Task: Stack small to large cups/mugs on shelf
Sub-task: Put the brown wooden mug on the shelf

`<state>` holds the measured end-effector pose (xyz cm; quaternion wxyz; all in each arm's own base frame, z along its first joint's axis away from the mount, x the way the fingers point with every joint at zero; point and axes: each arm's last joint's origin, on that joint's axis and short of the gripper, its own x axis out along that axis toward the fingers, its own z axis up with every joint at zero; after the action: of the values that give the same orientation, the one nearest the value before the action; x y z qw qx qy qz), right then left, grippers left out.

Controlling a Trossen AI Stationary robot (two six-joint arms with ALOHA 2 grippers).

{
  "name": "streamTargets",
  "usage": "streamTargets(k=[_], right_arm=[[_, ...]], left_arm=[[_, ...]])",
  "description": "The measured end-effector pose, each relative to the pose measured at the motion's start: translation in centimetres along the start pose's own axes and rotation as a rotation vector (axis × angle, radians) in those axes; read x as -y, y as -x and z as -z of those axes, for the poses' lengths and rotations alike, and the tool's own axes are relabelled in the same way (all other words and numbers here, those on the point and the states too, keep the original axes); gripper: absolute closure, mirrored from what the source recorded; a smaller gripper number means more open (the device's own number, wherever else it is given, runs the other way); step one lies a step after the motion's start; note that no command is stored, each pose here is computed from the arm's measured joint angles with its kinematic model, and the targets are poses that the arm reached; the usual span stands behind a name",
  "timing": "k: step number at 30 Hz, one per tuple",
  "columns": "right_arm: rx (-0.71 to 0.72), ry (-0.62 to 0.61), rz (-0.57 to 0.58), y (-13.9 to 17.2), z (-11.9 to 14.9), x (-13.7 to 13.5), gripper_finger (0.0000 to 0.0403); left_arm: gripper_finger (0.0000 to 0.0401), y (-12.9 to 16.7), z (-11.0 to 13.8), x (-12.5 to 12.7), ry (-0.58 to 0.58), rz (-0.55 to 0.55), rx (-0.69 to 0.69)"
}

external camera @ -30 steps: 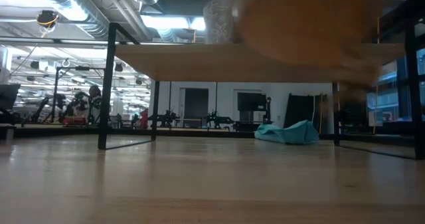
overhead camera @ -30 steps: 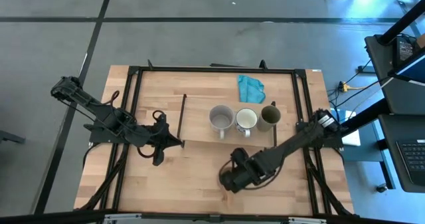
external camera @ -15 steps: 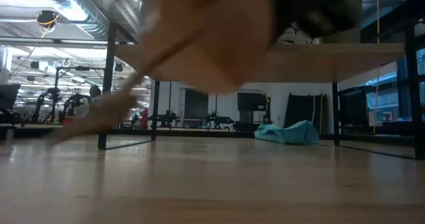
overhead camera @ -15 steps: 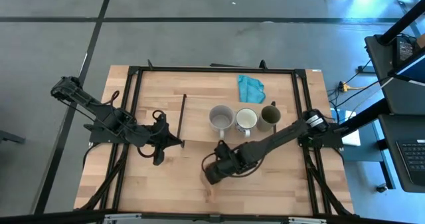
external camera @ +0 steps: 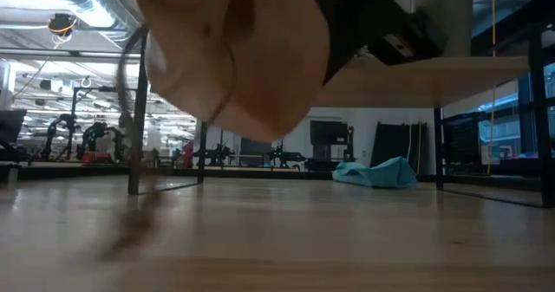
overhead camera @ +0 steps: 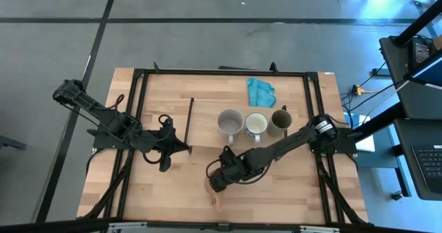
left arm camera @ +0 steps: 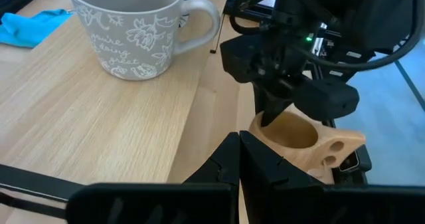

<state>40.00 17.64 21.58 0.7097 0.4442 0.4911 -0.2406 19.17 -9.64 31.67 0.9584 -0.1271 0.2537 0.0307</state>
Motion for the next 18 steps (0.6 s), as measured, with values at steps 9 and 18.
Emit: streamTargets(k=[9,18], right_arm=[[-0.020,0.006,-0.002,-1.7,0.2,-0.1,0.0346],[0.016,-0.004,-0.041,-1.8,-0.3,-0.5,0.0344]], left_arm=[[0.0401,0.0,0.0,0.1,-0.002,0.003,-0.001],[0.0401,0.3,0.3,0.6,-0.011,0.027,-0.007]])
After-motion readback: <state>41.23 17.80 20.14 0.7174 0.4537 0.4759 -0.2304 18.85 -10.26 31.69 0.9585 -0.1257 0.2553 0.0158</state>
